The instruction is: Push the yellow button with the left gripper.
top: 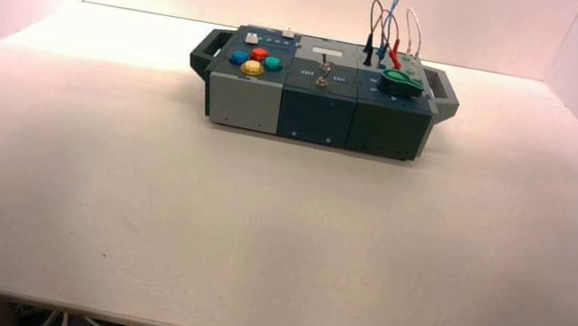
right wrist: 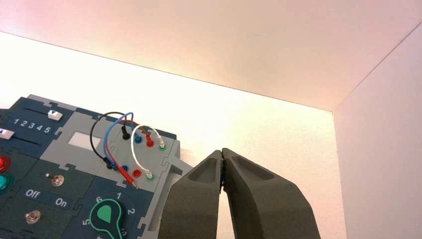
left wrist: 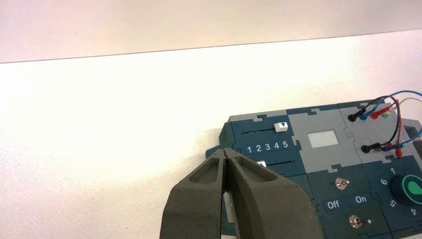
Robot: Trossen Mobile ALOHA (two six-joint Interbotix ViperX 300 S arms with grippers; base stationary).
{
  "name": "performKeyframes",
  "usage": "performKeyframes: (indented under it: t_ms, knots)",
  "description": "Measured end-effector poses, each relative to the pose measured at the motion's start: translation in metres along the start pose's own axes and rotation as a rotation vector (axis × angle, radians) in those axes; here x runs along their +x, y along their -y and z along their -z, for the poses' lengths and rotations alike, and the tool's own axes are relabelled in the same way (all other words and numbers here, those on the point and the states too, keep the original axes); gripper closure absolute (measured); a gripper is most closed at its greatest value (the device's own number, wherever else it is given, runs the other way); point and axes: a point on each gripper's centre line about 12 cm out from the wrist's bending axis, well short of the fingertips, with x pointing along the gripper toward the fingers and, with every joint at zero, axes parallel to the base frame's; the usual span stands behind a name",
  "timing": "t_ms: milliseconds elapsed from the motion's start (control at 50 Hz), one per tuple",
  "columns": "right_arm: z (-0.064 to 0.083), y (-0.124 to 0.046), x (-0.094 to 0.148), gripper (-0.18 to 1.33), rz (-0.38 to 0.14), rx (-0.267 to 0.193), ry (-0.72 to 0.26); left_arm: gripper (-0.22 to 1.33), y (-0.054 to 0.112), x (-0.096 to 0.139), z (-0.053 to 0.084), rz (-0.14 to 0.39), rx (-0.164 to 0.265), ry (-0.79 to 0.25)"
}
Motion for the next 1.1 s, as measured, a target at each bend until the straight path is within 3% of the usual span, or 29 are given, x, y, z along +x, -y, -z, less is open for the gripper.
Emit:
performKeyframes:
  t_ms: [440, 620, 800, 940, 1100]
  knots:
    - [-0.001, 0.000, -0.001, 1.29, 0.001, -0.002, 0.003, 1.28, 0.000, 0.000, 0.002, -0.001, 0.001, 0.009]
    - [-0.003, 0.000, -0.005, 1.29, 0.001, 0.001, 0.011, 1.28, 0.000, -0.009, -0.004, -0.002, 0.001, 0.041]
    - [-0.006, -0.008, -0.012, 1.29, -0.042, 0.005, -0.030, 1.28, 0.003, -0.020, -0.009, 0.005, 0.004, 0.059]
    - [-0.015, -0.011, -0.018, 1.29, -0.077, 0.003, -0.086, 1.28, 0.010, -0.021, -0.006, 0.024, 0.039, 0.001]
    - [-0.013, -0.014, -0.014, 1.29, -0.115, 0.017, -0.164, 1.28, 0.016, -0.017, -0.008, 0.053, 0.081, -0.134]
